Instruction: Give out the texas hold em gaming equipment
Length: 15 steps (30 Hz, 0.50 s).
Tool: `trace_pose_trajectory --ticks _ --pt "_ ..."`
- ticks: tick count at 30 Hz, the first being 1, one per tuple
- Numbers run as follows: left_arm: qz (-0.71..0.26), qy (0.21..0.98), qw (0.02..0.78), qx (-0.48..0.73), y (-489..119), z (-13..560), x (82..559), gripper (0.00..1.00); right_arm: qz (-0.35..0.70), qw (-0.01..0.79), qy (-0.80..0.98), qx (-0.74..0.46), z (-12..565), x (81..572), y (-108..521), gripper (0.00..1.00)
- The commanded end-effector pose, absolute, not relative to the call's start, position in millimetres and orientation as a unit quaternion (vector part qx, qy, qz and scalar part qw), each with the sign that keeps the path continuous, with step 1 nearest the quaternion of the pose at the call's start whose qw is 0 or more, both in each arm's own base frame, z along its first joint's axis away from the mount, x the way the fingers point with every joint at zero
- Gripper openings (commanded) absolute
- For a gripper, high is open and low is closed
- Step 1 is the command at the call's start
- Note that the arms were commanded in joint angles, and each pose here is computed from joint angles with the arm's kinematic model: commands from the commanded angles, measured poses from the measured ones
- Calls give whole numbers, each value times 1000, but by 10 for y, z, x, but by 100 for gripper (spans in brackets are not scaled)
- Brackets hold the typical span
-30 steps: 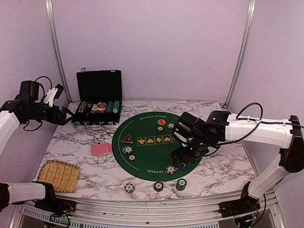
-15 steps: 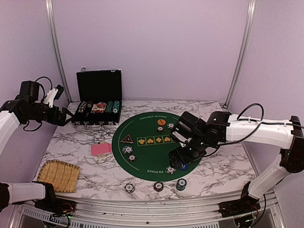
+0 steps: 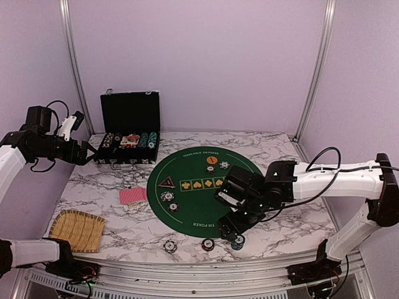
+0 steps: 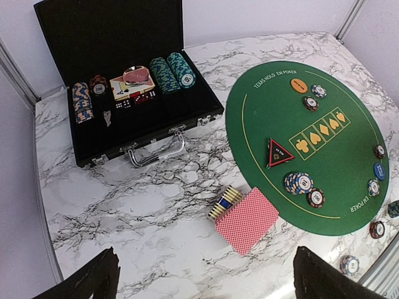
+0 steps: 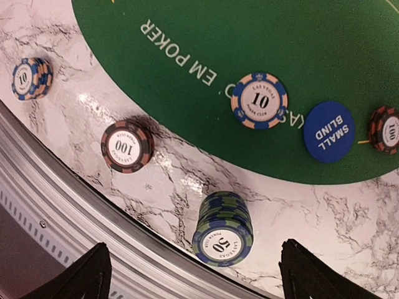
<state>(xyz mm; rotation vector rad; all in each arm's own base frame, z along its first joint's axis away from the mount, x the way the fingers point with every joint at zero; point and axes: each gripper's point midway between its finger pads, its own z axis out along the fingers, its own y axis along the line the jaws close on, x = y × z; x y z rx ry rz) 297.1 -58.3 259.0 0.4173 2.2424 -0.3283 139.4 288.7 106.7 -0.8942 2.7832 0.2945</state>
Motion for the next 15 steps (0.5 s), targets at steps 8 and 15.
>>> trace_pose_trajectory --ticks 8,15 --pt "-149 890 398 165 -631 2586 2928 99 59 72 948 -304 652 1328 2760 86" --pt "-147 890 399 165 -625 2592 2927 99 53 66 946 -313 537 1338 2800 78"
